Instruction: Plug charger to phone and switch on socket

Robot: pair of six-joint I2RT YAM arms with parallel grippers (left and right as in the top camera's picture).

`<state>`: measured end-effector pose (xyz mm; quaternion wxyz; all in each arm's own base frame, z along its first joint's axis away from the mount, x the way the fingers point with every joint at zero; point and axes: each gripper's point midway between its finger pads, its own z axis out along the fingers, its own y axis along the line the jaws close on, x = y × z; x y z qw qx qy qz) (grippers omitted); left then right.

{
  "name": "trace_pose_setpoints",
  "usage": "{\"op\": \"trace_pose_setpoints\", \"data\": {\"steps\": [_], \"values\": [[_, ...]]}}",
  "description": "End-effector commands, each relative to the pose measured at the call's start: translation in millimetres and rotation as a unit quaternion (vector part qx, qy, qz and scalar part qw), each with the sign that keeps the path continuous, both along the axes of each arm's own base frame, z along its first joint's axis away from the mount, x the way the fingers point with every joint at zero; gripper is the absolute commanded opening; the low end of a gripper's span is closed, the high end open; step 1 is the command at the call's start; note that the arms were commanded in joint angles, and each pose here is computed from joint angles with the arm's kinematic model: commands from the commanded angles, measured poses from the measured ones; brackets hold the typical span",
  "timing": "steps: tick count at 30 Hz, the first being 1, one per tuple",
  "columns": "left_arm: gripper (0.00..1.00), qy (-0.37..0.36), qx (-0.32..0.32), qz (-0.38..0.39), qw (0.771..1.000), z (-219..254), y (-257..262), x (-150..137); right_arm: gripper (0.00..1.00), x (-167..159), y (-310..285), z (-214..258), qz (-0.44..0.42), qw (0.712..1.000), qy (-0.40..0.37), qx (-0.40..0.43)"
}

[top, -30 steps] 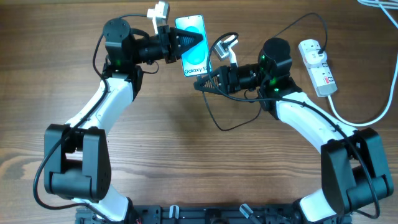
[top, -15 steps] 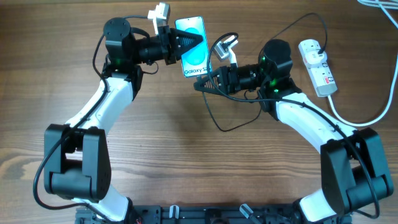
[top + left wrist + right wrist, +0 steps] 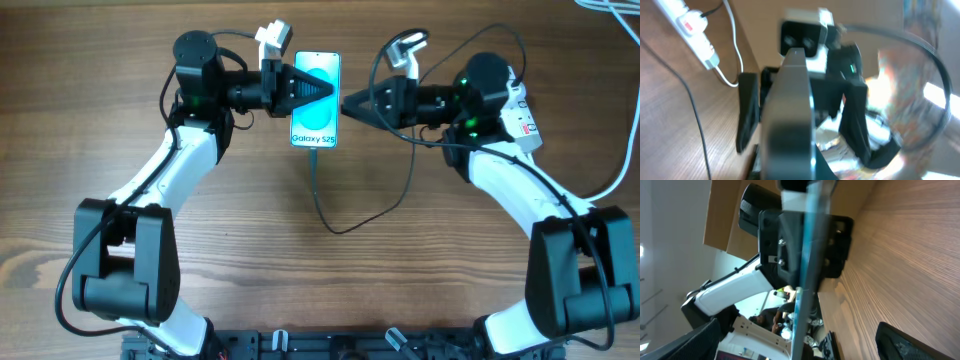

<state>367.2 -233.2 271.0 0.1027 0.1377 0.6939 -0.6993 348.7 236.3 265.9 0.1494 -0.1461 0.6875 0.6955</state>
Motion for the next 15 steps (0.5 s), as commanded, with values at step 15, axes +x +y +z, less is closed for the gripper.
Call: {"op": "trace_pose_setpoints", "data": {"steps": [15], "values": [[0.04,-0.205,-0.026,-0.075,0.975,13,-9,-32,1.00,-11,-11,-5,0.041,0.997,-0.064,-0.005]]}}
